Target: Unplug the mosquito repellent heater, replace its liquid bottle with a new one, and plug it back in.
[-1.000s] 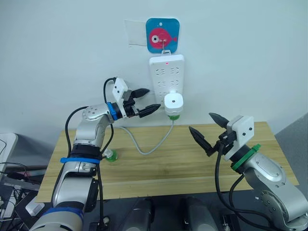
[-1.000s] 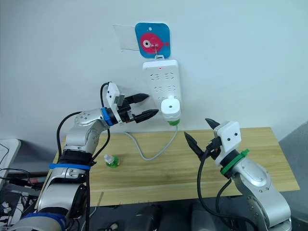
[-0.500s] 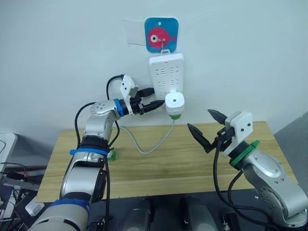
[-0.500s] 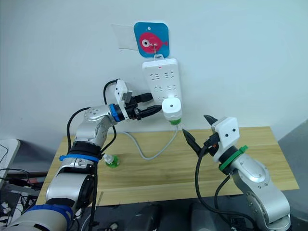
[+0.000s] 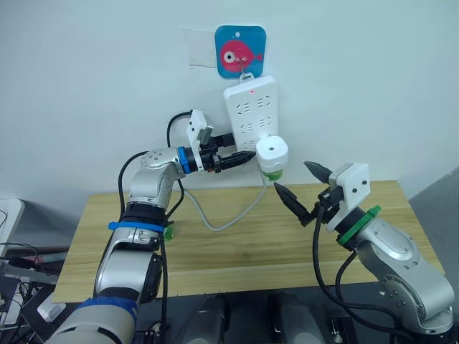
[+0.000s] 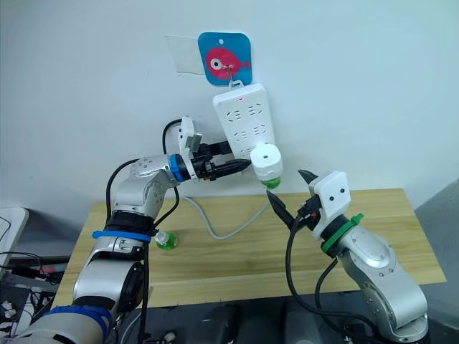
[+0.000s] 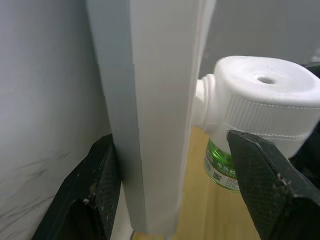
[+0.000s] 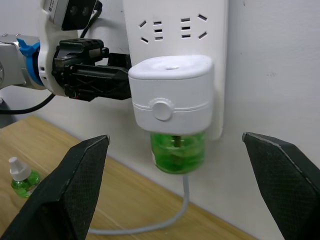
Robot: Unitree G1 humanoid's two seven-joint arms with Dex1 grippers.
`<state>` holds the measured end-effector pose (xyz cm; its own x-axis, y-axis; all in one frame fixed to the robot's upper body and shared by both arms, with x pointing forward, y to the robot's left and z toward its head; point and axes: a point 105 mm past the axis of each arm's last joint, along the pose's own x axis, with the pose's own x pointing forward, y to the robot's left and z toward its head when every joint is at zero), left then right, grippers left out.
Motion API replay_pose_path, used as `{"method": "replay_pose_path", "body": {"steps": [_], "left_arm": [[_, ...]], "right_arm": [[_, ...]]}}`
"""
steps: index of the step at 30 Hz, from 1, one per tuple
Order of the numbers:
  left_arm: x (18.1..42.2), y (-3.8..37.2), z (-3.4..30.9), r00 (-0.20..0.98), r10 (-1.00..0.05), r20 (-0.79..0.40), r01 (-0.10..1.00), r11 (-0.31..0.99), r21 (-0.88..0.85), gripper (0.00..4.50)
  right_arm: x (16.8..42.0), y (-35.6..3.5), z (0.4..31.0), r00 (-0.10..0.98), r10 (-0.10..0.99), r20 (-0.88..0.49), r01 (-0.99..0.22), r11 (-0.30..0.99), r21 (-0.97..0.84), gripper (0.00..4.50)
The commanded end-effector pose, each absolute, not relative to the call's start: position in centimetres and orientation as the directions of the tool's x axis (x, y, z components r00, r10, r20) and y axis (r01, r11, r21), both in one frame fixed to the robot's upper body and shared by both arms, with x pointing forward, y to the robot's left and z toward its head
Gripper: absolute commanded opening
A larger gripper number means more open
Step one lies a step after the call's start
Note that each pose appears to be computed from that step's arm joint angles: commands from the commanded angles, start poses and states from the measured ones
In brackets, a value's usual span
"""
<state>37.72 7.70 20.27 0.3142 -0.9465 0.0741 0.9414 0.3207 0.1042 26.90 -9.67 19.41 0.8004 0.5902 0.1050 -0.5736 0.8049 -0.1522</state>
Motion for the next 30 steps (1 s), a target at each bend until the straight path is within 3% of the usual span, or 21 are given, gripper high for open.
{"method": "replay_pose_path", "body": {"steps": [1, 5, 8, 13, 30], "left_arm": [[37.0, 7.3, 21.8, 0.283, -0.953, 0.106, 0.945, 0.296, 0.136, 3.31], [36.8, 7.6, 21.6, 0.29, -0.952, 0.101, 0.945, 0.301, 0.126, 3.31], [36.8, 7.7, 21.5, 0.296, -0.95, 0.104, 0.945, 0.307, 0.117, 2.72], [37.1, 7.5, 21.7, 0.312, -0.944, 0.112, 0.938, 0.324, 0.122, 1.34], [37.8, 7.2, 21.7, 0.357, -0.926, 0.123, 0.919, 0.372, 0.131, 1.34]], "right_arm": [[26.4, -9.1, 20.7, 0.785, 0.601, 0.15, -0.579, 0.798, -0.167, 4.5], [26.4, -8.8, 20.8, 0.789, 0.596, 0.15, -0.577, 0.802, -0.154, 4.5], [26.5, -8.4, 21.0, 0.79, 0.593, 0.152, -0.574, 0.804, -0.152, 4.5], [26.8, -7.8, 21.5, 0.801, 0.578, 0.155, -0.559, 0.816, -0.148, 4.5], [28.6, -5.6, 23.4, 0.856, 0.503, 0.12, -0.484, 0.861, -0.156, 4.5]]}}
